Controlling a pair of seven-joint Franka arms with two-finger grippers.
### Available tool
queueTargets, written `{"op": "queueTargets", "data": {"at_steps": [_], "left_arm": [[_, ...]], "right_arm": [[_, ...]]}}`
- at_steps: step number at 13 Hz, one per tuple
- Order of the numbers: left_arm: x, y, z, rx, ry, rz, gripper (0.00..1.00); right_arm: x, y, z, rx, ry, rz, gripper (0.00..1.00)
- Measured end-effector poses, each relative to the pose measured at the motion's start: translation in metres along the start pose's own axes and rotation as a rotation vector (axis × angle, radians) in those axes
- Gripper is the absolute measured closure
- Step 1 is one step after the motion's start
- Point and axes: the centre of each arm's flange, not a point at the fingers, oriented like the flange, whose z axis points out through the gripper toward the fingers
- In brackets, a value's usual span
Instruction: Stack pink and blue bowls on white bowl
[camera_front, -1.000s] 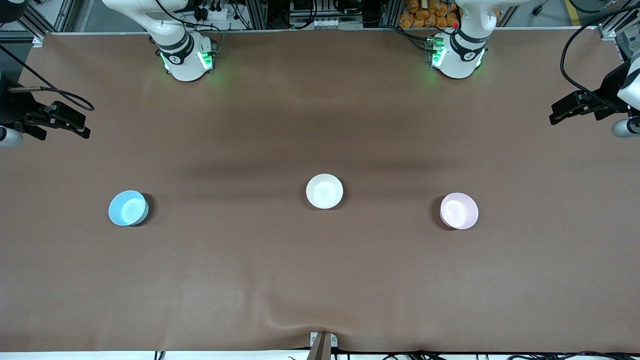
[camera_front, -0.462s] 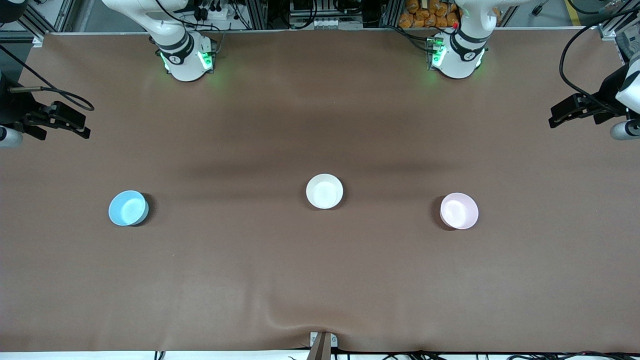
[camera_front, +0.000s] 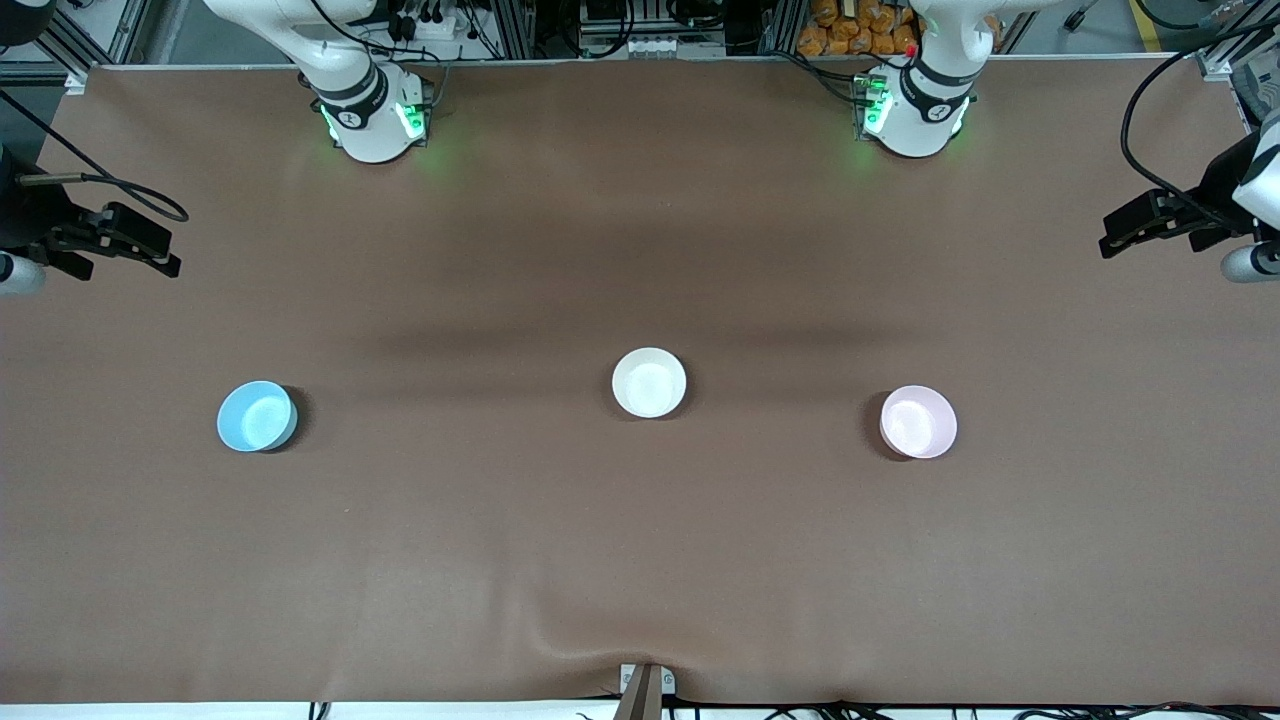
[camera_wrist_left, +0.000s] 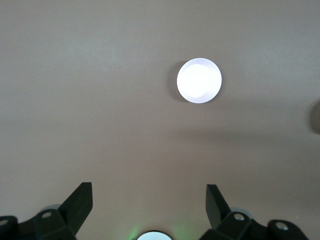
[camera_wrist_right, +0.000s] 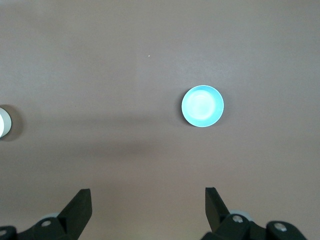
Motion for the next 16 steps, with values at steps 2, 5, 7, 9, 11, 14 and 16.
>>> {"op": "queueTargets", "data": {"at_steps": [2,5,7,9,11,14,16], "left_arm": [[0.003,0.000,0.003,-0.001,0.002,0.000,0.00],[0.009,0.002,0.011,-0.002,-0.003,0.004,0.00],[0.017,0.007,0.022,-0.003,-0.010,0.013,0.00],[0.032,0.019,0.044,-0.006,-0.011,0.034,0.00],[0.055,0.035,0.087,-0.016,0.018,0.056,0.00],[0.073,0.059,0.179,-0.038,0.093,0.065,0.00],[0.081,0.065,0.241,-0.050,0.086,0.064,0.00]], "right_arm": [[0.000,0.000,0.000,0.000,0.000,0.000,0.00],[0.000,0.000,0.000,0.000,0.000,0.000,0.00],[0.000,0.000,0.000,0.000,0.000,0.000,0.00],[0.000,0.000,0.000,0.000,-0.001,0.000,0.00],[0.000,0.000,0.000,0.000,-0.002,0.000,0.00],[0.000,0.000,0.000,0.000,-0.002,0.000,0.00],[0.000,0.000,0.000,0.000,-0.002,0.000,0.00]]}}
